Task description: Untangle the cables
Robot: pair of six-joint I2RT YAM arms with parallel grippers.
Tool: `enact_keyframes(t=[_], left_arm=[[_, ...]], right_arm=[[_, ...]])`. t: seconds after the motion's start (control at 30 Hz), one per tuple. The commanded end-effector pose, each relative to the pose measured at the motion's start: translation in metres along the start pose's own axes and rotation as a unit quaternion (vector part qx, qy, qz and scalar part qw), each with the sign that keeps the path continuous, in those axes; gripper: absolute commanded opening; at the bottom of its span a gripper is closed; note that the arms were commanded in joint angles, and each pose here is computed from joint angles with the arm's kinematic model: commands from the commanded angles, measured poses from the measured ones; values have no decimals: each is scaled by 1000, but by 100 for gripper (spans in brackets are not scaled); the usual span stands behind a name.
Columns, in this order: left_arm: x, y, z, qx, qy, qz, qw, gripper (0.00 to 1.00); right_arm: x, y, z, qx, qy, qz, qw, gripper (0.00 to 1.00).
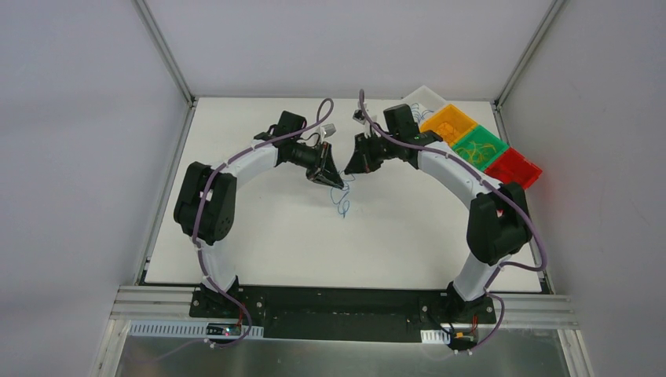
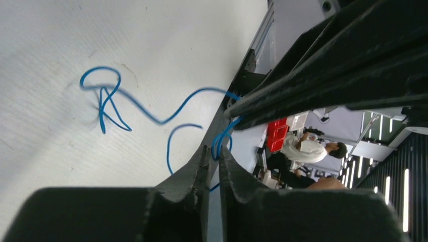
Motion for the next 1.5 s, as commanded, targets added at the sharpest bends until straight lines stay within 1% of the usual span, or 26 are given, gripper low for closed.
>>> enact_keyframes(t=[0.0, 0.13, 0.17, 0.2, 0.3, 0.37, 0.5, 0.7, 0.93, 1.03, 1.13, 1.17, 1.2, 1.23, 1.27, 1.3, 1.37, 1.4, 1.43, 1.47], left_arm=[[-11, 10, -13, 20, 16, -3, 1000, 17], [-21, 12, -5, 8, 5, -22, 1000, 38], [-25, 13, -2, 4, 2, -28, 1000, 42], [-29, 12, 1, 1, -1, -35, 999, 47], [-42, 11, 11, -10, -12, -58, 998, 56], [-49, 9, 16, -16, -17, -69, 997, 59], [-59, 7, 24, -25, -27, -80, 996, 60], [-63, 5, 30, -25, -38, -81, 996, 61], [-65, 4, 37, -20, -50, -76, 996, 61], [-66, 6, 41, -21, -59, -73, 995, 61], [-68, 8, 46, -24, -72, -70, 995, 61], [-69, 9, 48, -24, -76, -70, 994, 61], [-71, 9, 50, -25, -81, -70, 994, 62], [-73, 10, 51, -25, -86, -71, 993, 62], [-76, 10, 52, -24, -92, -72, 993, 63], [-80, 11, 51, -22, -98, -77, 992, 65], [-86, 13, 52, -19, -115, -86, 989, 71], [-89, 13, 52, -19, -123, -90, 988, 75], [-92, 12, 53, -22, -130, -96, 987, 80], [-96, 11, 52, -25, -137, -100, 985, 89]], right_arm=[[-41, -31, -5, -17, 43, -65, 997, 0], [-73, -53, -25, -10, 103, -106, 989, 0], [-82, -59, -30, -11, 117, -117, 986, 0], [-90, -65, -35, -13, 133, -129, 983, 0], [-116, -88, -52, -25, 192, -170, 966, 0], [-134, -103, -65, -32, 233, -195, 952, 0], [-165, -128, -92, -49, 294, -237, 925, 0], [-193, -145, -147, -59, 364, -258, 893, 0], [-190, -135, -210, -79, 415, -253, 870, 0], [-181, -127, -235, -82, 427, -248, 866, 0], [-167, -114, -257, -87, 434, -232, 866, 0], [-162, -108, -263, -85, 433, -222, 869, 7], [-159, -103, -266, -80, 432, -212, 873, 23], [-158, -101, -265, -76, 428, -206, 876, 35], [-160, -102, -261, -75, 425, -204, 879, 46], [-162, -102, -255, -75, 423, -203, 880, 54], [-174, -109, -236, -87, 423, -209, 877, 60], [-180, -112, -227, -90, 423, -212, 877, 64], [-199, -113, -215, -92, 431, -217, 871, 68], [-207, -114, -204, -90, 430, -216, 872, 73]])
Point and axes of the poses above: each gripper's point midway between its finger pads, its own x axis out along the fingers, its own z axis along the line the jaws close on, y = z × x, the point moved 10 cm from there along -x, back along the fingers, and after that the axes turned 13 degrees about -x, right-handed, at the moved point
